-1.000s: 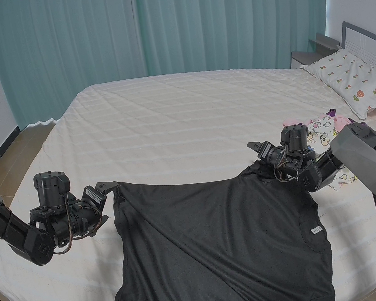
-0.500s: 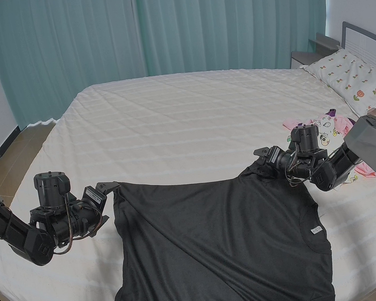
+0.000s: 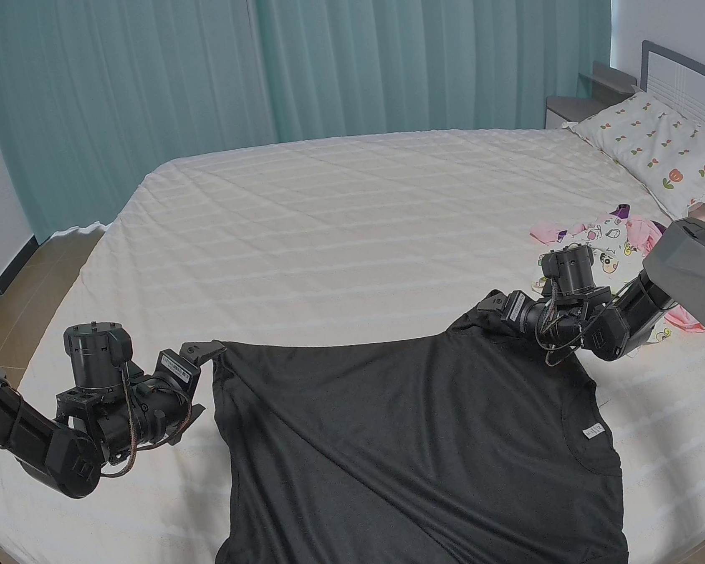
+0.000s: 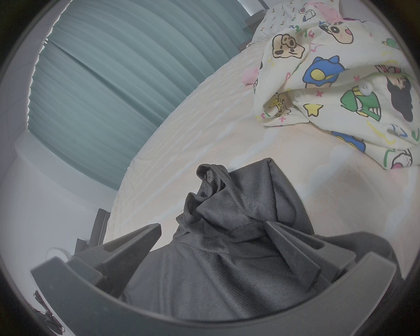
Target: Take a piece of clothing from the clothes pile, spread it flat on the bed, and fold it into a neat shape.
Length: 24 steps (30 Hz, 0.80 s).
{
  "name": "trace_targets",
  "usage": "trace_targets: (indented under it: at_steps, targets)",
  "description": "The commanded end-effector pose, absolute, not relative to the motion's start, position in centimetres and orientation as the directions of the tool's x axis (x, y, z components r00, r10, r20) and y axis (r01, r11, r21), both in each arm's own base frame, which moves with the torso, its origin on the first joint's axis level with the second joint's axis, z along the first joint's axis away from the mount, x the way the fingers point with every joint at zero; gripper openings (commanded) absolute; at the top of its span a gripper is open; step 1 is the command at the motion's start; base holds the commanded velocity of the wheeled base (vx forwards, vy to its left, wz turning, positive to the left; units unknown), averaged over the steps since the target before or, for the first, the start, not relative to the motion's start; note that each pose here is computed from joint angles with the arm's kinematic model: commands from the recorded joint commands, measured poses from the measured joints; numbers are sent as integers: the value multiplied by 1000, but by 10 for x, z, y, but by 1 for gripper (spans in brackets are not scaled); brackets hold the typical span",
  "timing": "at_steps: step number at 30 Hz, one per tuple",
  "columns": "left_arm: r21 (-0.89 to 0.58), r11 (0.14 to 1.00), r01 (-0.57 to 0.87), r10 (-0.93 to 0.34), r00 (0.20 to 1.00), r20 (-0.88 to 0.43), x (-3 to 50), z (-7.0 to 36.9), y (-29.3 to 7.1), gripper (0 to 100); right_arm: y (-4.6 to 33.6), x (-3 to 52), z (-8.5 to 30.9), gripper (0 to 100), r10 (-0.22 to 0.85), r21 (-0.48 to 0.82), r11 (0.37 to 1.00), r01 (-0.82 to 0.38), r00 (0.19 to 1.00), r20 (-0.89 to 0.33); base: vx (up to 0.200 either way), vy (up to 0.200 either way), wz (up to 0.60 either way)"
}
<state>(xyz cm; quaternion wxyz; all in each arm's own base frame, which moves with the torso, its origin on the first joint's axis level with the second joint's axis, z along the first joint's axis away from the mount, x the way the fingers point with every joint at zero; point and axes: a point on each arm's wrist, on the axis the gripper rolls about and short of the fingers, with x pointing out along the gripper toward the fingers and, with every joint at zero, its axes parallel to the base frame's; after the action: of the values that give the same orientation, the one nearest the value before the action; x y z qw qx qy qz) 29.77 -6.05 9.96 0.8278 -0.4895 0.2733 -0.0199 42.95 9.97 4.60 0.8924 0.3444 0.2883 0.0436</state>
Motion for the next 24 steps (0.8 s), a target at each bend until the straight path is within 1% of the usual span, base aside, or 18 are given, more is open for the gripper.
trace_targets:
  at_steps: [1,7,9,11,14,15,16,17,18,19,20,24]
  targets:
    - [-821,520,-234,-302,849,-433,298,99,-61,100,101,433,40,100,276,639,758,129,825,-494,0,0,0]
    - [-821,520,-235,-302,849,-435,298,99,-61,100,104,434,29,100,263,616,769,171,793,-549,0,0,0]
    - [-821,520,-235,-302,849,-435,298,99,-61,100,104,435,30,100,263,617,769,170,794,-548,0,0,0]
    - [-820,520,-237,-302,848,-436,298,99,-61,100,106,442,34,100,268,644,747,166,811,-521,0,0,0]
    - [-820,520,-237,-302,848,-436,298,98,-61,100,110,456,49,100,273,717,680,151,856,-439,0,0,0]
    - [-820,520,-237,-302,848,-436,298,98,-61,100,110,456,49,100,273,717,680,151,856,-439,0,0,0]
    - [-820,520,-237,-302,848,-436,298,98,-61,100,110,468,59,100,257,776,615,140,895,-365,0,0,0]
    - [-820,520,-237,-302,848,-436,298,98,-61,100,110,475,64,100,246,804,580,130,913,-325,0,0,0]
    - [-820,520,-237,-302,848,-436,298,98,-61,100,110,480,68,100,236,829,547,118,928,-289,0,0,0]
    - [-820,520,-238,-300,848,-436,298,98,-61,100,110,482,69,100,234,834,540,115,931,-280,0,0,0]
    - [-820,520,-238,-300,848,-436,298,98,-61,100,107,491,69,100,199,856,506,108,950,-239,0,0,0]
    - [-823,514,-241,-300,848,-436,298,98,-61,100,96,510,62,100,43,863,496,99,990,-138,0,0,0]
